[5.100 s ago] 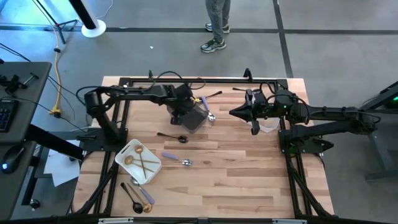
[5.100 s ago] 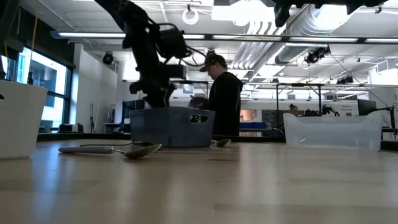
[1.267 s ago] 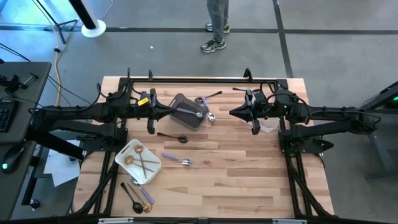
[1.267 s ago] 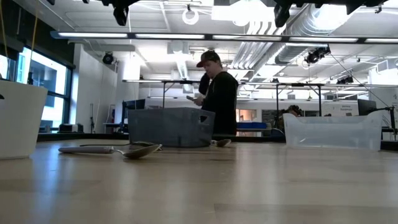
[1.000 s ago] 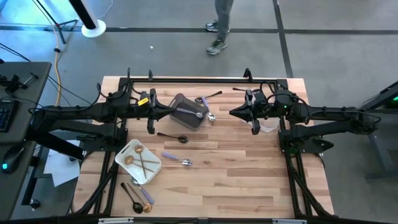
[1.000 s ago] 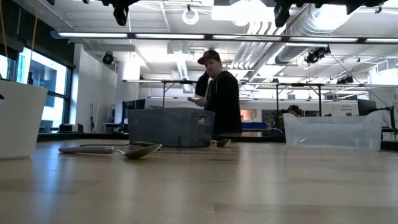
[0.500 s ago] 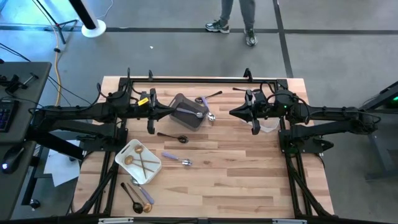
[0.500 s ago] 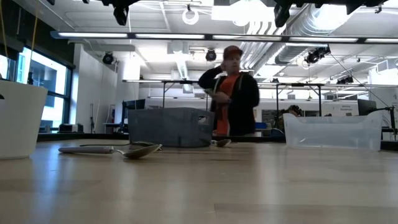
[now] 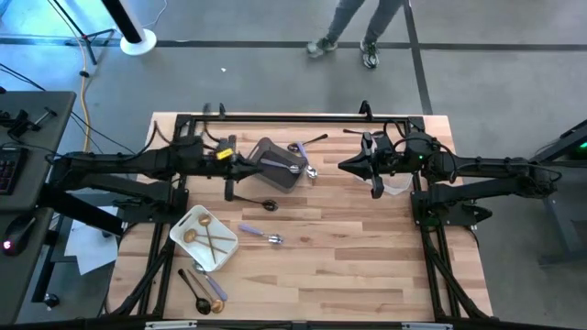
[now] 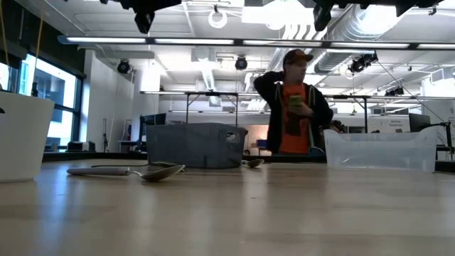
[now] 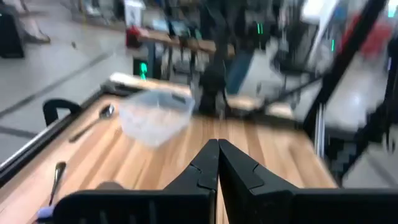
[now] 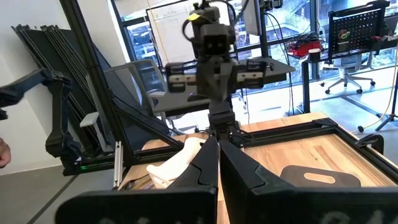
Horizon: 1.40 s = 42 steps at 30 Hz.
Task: Sort silverware by color (type)
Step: Put the center purple spoon into the black bin
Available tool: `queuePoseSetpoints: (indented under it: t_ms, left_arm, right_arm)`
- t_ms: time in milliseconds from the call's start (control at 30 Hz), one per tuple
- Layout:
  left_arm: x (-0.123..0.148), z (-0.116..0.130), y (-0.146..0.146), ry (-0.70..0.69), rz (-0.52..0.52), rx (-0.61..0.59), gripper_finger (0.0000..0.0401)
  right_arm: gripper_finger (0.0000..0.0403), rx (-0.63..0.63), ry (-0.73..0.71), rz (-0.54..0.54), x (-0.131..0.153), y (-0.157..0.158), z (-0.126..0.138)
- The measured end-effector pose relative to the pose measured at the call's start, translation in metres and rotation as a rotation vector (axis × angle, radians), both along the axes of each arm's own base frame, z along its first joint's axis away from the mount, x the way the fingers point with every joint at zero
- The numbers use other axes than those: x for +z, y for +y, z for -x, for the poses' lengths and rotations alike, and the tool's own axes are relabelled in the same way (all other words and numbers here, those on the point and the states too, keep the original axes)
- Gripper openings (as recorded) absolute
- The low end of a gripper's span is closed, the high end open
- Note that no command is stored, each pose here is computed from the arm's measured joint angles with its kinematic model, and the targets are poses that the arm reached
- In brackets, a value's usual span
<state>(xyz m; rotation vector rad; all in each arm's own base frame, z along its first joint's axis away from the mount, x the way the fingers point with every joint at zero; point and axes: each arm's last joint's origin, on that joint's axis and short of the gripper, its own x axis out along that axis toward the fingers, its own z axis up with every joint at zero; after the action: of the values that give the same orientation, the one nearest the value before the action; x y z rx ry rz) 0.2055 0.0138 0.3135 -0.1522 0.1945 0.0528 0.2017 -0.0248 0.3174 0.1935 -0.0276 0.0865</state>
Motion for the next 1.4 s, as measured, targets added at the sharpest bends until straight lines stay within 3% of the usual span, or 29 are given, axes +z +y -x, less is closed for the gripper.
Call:
queuePoseSetpoints:
  t_ms: [267,367,500,667,900,1200,1400]
  left_arm:
    - [0.001,-0.037,-0.032,0.470,-0.237,-0.251,0.0000]
    - [-0.017,-0.047,-0.044,0.662,-0.293,-0.344,0.0000]
    - [-0.048,-0.061,-0.056,0.818,-0.324,-0.443,0.0000]
    - [-0.081,-0.082,-0.070,0.904,-0.349,-0.538,0.0000]
    - [-0.116,-0.091,-0.084,1.058,-0.288,-0.525,0.0000]
    - [-0.125,-0.098,-0.094,1.037,-0.260,-0.489,0.0004]
    - [-0.132,-0.103,-0.095,1.036,-0.231,-0.446,0.0031]
  right_arm:
    - [0.0000,0.000,0.000,0.000,0.000,0.000,0.000]
    - [0.0000,0.000,0.000,0.000,0.000,0.000,0.000]
    - [0.0000,0.000,0.000,0.000,0.000,0.000,0.000]
    - [0.0000,0.000,0.009,-0.001,-0.001,0.000,0.000]
    - [0.0000,0.000,0.039,-0.006,-0.004,0.000,0.000]
    - [0.0000,0.000,0.077,-0.010,-0.008,0.000,0.000]
    - [0.0000,0.000,0.079,0.002,-0.008,0.000,0.000]
